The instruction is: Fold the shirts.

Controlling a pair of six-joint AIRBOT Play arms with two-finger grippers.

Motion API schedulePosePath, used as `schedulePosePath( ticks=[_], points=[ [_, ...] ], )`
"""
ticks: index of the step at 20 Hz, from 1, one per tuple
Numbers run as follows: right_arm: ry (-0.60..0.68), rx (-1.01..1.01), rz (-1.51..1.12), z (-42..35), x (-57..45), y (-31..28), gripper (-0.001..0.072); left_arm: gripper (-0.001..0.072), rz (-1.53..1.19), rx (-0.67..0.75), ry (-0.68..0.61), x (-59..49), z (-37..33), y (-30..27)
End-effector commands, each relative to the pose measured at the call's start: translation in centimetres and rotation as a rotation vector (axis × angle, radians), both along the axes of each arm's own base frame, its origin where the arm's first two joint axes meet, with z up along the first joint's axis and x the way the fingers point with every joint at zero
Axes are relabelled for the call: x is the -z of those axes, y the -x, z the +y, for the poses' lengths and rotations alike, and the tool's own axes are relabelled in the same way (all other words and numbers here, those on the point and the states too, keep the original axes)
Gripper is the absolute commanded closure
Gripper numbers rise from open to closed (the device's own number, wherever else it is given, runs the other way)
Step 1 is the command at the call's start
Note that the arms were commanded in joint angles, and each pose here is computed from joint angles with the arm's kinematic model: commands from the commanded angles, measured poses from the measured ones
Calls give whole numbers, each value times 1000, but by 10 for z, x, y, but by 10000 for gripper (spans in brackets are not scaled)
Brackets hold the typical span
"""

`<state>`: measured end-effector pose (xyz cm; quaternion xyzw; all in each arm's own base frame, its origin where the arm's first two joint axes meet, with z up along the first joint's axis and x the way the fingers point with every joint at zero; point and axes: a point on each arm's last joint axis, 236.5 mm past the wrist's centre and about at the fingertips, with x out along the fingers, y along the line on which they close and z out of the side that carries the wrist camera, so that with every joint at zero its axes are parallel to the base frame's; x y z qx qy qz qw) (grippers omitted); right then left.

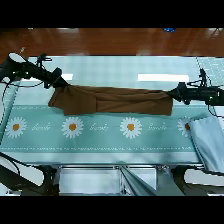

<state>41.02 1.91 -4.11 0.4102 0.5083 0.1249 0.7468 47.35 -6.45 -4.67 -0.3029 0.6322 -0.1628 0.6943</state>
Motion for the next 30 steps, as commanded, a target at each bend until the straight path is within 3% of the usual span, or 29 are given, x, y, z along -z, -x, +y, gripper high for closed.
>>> schedulePosePath(
  ticks=[1,12,17,18,19,20,21,24,27,30],
  points=[
    [20,24,10,-7,10,-7,672,695,-22,-7,-5,1,5,-15],
    [60,113,-12,-22,13,-23,672,694,-119,-74,-18,14,9,-53],
    [67,142,-15,-27,13,-27,672,680,-89,-2,10,24,-11,-42],
    [51,158,-1,-24,13,-27,671,554,-87,-3,11,23,-12,-42],
    [39,169,6,-22,14,-29,649,324,-78,-8,15,23,-13,-41],
    [22,177,14,-18,15,-31,476,200,-62,-1,21,22,-14,-37],
    [18,173,18,-14,15,-30,289,200,-51,-2,26,19,-12,-34],
    [-35,128,21,-19,-7,-20,301,200,-75,-25,16,-18,14,-26],
    [-107,104,-24,-56,-67,-2,301,200,-201,-56,-97,-84,64,-15],
    [36,200,-97,-116,-106,29,301,200,-420,-37,-225,-153,73,11]
  ],
)
